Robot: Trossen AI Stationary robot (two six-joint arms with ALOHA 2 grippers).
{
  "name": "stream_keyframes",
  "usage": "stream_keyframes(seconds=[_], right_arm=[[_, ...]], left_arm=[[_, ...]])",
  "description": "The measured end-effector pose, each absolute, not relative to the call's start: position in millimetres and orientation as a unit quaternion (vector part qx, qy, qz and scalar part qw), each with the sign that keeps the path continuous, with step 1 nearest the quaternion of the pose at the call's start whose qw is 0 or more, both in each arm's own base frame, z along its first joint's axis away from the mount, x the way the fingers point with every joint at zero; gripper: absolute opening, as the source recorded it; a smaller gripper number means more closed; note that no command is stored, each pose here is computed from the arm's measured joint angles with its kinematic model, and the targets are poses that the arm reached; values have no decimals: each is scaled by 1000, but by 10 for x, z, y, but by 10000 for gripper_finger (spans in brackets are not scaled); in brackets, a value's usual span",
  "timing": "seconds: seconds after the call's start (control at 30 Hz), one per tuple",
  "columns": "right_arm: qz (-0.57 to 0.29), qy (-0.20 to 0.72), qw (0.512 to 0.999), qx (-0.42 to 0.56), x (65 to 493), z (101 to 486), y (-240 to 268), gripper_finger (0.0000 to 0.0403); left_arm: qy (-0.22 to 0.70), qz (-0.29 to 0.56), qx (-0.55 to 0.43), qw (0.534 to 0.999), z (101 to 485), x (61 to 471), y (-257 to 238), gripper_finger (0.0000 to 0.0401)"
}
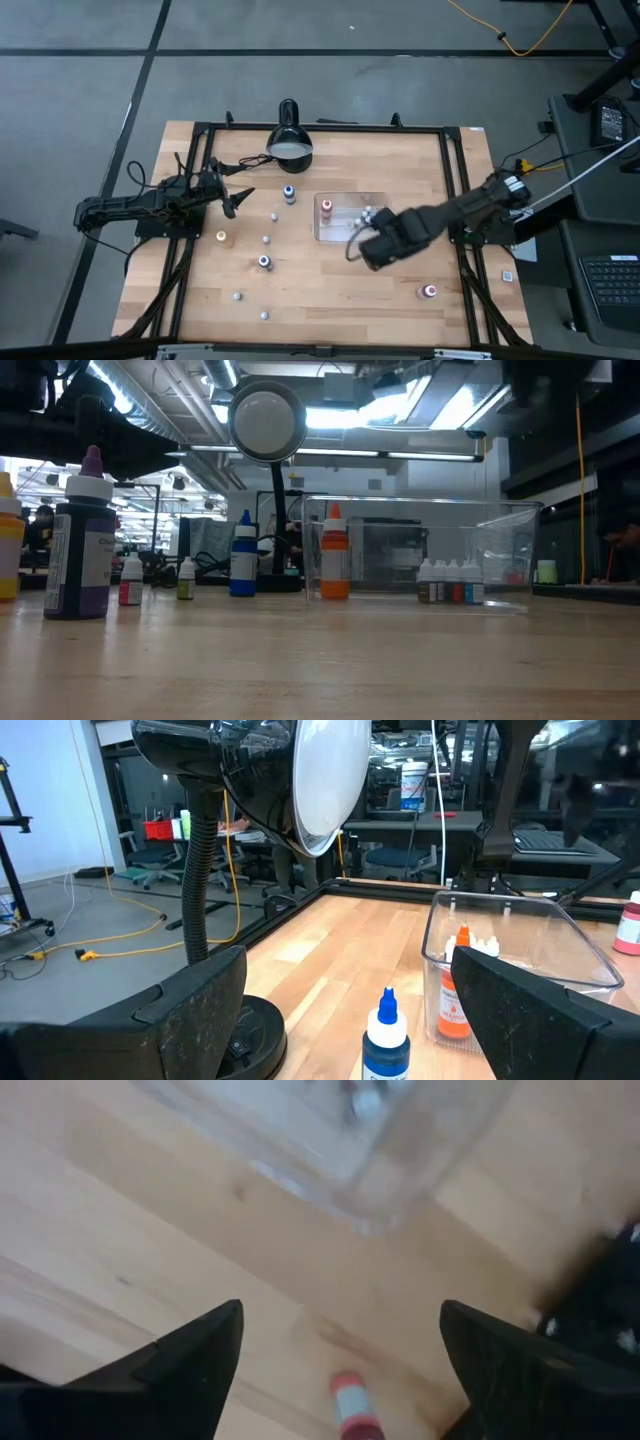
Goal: Pick & Place food coloring
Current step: Put the big pink food coloring bottle into the transparent bin
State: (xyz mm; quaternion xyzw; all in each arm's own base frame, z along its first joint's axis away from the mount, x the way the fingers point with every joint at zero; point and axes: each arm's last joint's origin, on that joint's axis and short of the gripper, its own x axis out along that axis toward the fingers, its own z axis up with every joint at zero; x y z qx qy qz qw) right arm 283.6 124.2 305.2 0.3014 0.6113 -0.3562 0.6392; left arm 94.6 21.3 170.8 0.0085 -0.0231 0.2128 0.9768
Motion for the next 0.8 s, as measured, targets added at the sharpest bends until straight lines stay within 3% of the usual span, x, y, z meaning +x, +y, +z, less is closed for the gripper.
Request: stream_keyframes(seconds=[0.8], right_arm=[[-377, 617, 576, 380, 1947, 2280, 1964, 339]], left_arm=[[-23, 213, 8, 977, 1708, 946, 213, 347]])
